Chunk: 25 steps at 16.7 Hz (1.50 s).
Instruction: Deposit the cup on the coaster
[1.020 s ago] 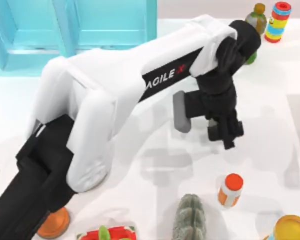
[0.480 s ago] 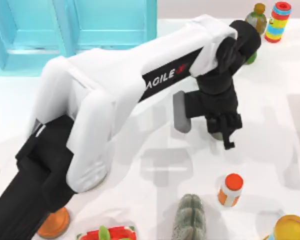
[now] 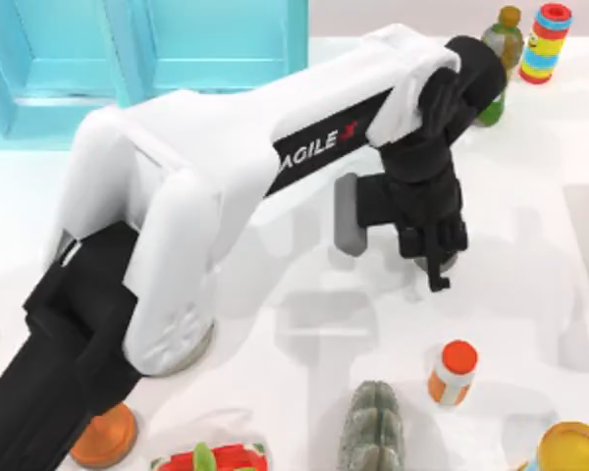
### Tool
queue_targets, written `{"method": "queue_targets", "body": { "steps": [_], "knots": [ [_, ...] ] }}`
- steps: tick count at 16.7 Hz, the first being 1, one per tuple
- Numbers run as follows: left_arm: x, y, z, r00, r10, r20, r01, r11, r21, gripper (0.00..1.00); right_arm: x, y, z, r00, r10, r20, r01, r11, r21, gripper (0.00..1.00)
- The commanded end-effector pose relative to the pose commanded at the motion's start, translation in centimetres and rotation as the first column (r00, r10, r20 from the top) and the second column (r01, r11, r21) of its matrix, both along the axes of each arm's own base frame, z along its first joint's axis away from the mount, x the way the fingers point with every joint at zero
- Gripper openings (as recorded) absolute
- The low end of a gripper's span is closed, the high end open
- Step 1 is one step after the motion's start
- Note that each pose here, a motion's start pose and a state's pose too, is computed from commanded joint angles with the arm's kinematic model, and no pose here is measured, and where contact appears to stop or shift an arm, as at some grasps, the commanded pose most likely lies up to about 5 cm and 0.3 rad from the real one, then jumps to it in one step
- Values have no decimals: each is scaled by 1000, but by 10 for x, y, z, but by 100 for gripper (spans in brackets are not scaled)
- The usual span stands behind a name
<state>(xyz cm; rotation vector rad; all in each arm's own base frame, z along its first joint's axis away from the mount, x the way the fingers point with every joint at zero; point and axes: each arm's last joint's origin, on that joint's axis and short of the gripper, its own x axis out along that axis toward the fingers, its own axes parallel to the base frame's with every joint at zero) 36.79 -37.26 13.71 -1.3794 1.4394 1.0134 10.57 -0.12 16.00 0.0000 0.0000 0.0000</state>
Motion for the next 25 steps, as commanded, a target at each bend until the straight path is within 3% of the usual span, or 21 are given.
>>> {"method": "queue_targets", "body": {
  "steps": [6,11,14,18,22,25],
  "knots": [
    [11,38,12,974,-225,36,222,973,68,0,0,0,0,1000,0,0,0,1000,0,100],
    [19,89,27,864,-503,31,495,858,138,0,0,0,0,1000,0,0,0,1000,0,100],
    [20,125,37,741,-671,6,662,732,163,0,0,0,0,1000,0,0,0,1000,0,100],
    [15,171,49,523,-851,-36,844,512,156,0,0,0,0,1000,0,0,0,1000,0,100],
    [5,210,59,294,-954,-60,951,286,114,0,0,0,0,1000,0,0,0,1000,0,100],
    [-3,232,64,147,-987,-60,987,143,78,0,0,0,0,1000,0,0,0,1000,0,100]
  ]
}}
